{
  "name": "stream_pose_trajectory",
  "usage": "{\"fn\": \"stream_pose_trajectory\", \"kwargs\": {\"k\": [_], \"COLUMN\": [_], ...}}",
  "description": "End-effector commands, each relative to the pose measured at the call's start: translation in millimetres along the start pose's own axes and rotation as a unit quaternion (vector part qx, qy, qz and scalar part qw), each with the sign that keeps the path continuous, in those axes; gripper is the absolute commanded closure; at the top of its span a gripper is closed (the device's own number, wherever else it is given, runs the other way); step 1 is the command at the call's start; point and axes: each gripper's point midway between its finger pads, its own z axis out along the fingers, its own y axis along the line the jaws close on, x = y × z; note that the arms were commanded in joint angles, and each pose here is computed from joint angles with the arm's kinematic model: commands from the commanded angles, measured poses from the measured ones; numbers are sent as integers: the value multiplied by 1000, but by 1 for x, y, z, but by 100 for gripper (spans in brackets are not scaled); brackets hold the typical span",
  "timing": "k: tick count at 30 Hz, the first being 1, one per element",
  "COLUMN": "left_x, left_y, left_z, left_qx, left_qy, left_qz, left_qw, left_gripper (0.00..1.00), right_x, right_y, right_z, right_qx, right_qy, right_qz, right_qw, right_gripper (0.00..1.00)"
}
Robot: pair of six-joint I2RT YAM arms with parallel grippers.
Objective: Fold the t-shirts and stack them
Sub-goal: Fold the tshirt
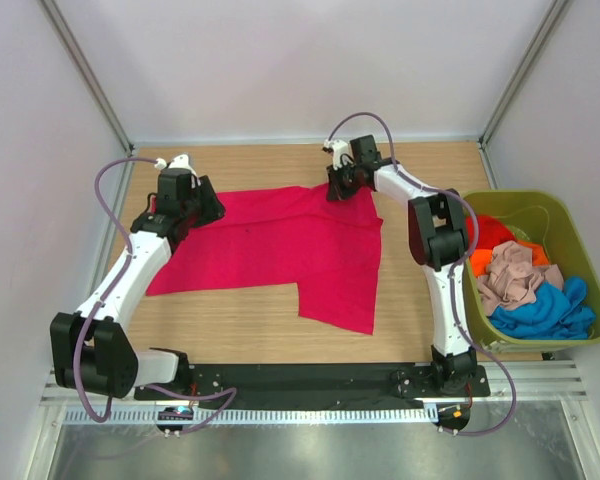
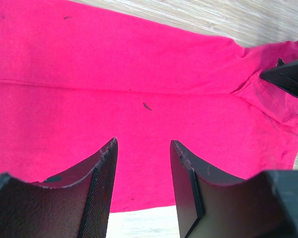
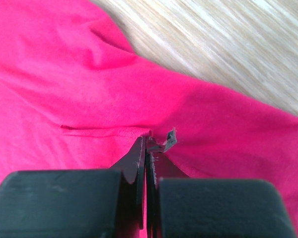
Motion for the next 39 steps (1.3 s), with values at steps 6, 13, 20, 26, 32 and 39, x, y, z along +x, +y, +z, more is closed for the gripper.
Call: {"fn": "stream_pose_trajectory", "kwargs": {"k": [6, 13, 20, 26, 32, 39], "left_x": [-11, -8, 10, 8, 14, 22], "left_y": [-8, -2, -12, -38, -37, -39], "left_z": [2, 13, 20, 15, 3, -1], "left_qx": [14, -8, 20, 74, 86, 97], "left_qy": [-21, -8, 41, 54, 59, 70], "left_qz": [-4, -6, -8, -13, 2, 6], "left_qw": [1000, 1000, 999, 996, 995, 993], "left_gripper": [51, 51, 51, 51, 49, 49], "right_x": [-31, 1, 24, 4, -1, -25], "right_y": [44, 81, 103, 69, 39, 7], "right_z": [-61, -62, -65, -85, -56, -41], "right_qx": [10, 29, 64, 71, 27, 0], "right_qy": [-43, -32, -14, -32, 11, -8], "right_qz": [2, 19, 42, 71, 61, 71], "right_qw": [999, 999, 997, 994, 998, 997], "right_gripper": [99, 99, 97, 71, 59, 55]}}
